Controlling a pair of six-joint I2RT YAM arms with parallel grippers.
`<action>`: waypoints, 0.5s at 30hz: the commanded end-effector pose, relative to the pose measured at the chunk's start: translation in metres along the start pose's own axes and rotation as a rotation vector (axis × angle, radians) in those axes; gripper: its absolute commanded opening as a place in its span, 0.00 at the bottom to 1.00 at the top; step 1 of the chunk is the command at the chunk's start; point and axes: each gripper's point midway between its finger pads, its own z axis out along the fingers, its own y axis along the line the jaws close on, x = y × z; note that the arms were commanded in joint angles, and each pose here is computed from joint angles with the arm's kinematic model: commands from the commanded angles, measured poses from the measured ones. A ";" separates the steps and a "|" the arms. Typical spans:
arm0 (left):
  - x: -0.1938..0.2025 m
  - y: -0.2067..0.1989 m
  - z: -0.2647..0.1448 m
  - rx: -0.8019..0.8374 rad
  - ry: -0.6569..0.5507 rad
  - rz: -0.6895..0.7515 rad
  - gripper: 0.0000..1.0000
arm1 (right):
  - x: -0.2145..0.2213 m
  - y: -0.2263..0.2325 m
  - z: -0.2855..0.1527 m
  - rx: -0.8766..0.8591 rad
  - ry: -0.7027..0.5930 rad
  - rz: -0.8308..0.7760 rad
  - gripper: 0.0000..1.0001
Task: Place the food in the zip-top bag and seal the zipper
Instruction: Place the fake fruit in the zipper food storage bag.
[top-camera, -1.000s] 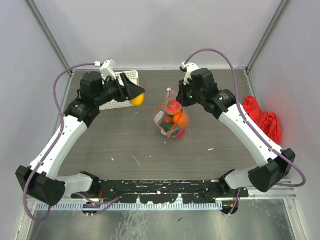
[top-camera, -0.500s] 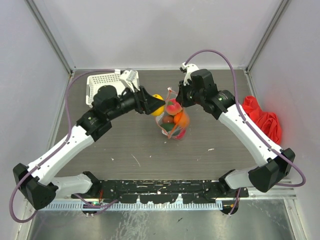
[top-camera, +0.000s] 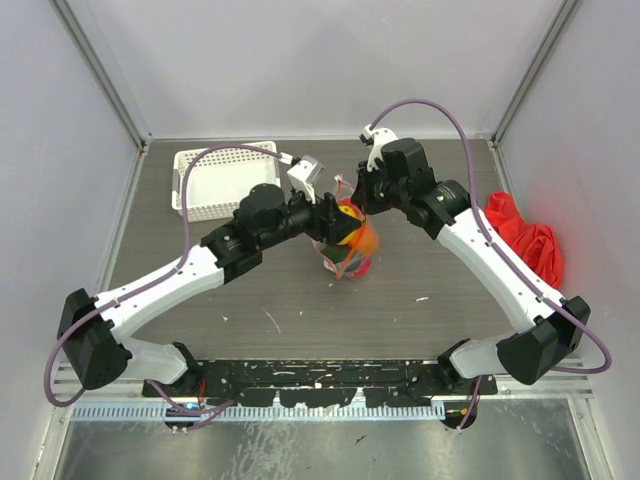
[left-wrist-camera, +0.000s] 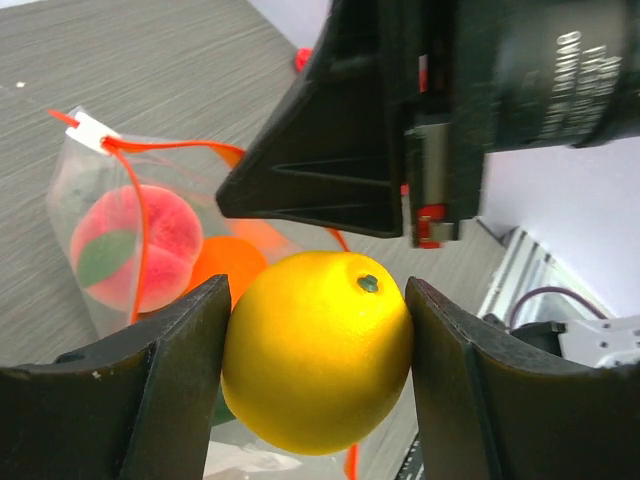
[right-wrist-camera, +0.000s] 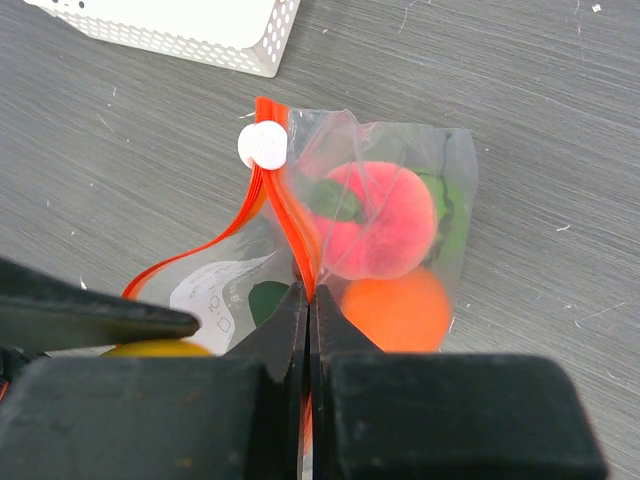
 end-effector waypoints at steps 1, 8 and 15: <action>-0.010 0.010 0.012 -0.042 -0.069 0.065 0.49 | -0.027 0.010 -0.016 -0.040 -0.102 0.004 0.00; -0.001 0.022 0.017 -0.090 -0.055 0.068 0.67 | -0.028 0.010 -0.018 -0.040 -0.102 0.001 0.00; -0.007 0.019 0.011 -0.091 -0.060 0.069 0.81 | -0.028 0.010 -0.017 -0.041 -0.100 0.001 0.00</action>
